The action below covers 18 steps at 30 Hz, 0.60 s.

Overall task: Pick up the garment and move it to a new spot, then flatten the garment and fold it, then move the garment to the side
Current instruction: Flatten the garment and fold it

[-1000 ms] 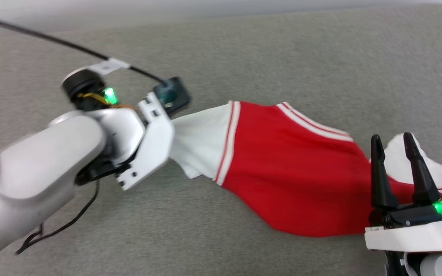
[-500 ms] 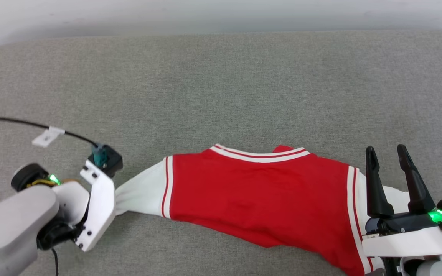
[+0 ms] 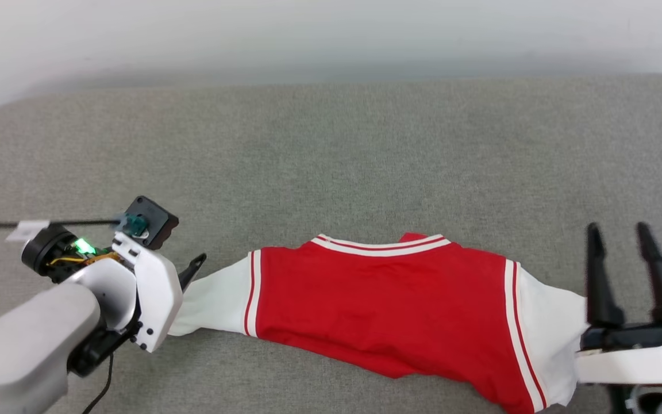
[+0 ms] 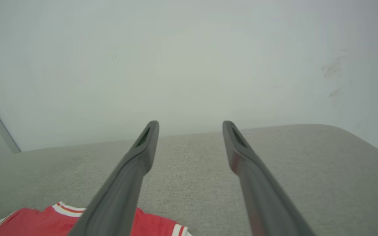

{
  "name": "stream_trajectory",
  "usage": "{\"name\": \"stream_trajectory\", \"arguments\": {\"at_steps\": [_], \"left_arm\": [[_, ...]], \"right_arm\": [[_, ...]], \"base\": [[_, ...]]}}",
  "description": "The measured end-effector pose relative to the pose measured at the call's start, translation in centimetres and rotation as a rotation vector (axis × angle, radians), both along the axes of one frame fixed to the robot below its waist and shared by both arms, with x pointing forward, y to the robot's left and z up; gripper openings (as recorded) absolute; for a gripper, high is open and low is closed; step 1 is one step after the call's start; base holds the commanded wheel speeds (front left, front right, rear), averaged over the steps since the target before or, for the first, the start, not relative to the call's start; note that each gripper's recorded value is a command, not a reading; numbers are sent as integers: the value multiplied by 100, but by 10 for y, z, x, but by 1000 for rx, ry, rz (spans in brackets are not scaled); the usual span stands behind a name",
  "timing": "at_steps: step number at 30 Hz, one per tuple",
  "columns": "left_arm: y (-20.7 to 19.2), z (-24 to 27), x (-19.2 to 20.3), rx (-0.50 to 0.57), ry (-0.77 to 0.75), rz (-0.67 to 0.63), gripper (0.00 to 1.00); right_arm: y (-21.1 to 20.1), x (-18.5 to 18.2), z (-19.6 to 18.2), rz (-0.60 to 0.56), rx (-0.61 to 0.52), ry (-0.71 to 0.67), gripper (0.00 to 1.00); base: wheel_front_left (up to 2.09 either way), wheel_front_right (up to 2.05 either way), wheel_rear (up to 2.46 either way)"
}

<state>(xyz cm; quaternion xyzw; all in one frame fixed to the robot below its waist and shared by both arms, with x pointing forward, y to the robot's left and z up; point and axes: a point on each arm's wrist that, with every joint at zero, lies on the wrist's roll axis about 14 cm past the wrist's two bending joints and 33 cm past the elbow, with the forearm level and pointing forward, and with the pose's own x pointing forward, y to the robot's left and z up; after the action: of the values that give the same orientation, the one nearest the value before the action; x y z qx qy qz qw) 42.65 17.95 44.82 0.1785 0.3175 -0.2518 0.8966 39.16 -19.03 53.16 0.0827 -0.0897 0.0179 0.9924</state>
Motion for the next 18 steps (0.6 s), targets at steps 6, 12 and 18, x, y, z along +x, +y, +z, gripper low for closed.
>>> {"name": "stream_trajectory", "arguments": {"at_steps": [6,12,18], "left_arm": [[-3,55,5,-111,-366,75,100],[8,82,-8,-187,-594,212,100],[22,92,-18,-202,-686,364,100]], "right_arm": [[-28,6,38,-3,-161,-77,100],[-41,24,41,104,-381,121,100],[-59,27,8,218,-517,494,100]], "base": [[0,0,0],[0,0,0],[0,0,0]]}}
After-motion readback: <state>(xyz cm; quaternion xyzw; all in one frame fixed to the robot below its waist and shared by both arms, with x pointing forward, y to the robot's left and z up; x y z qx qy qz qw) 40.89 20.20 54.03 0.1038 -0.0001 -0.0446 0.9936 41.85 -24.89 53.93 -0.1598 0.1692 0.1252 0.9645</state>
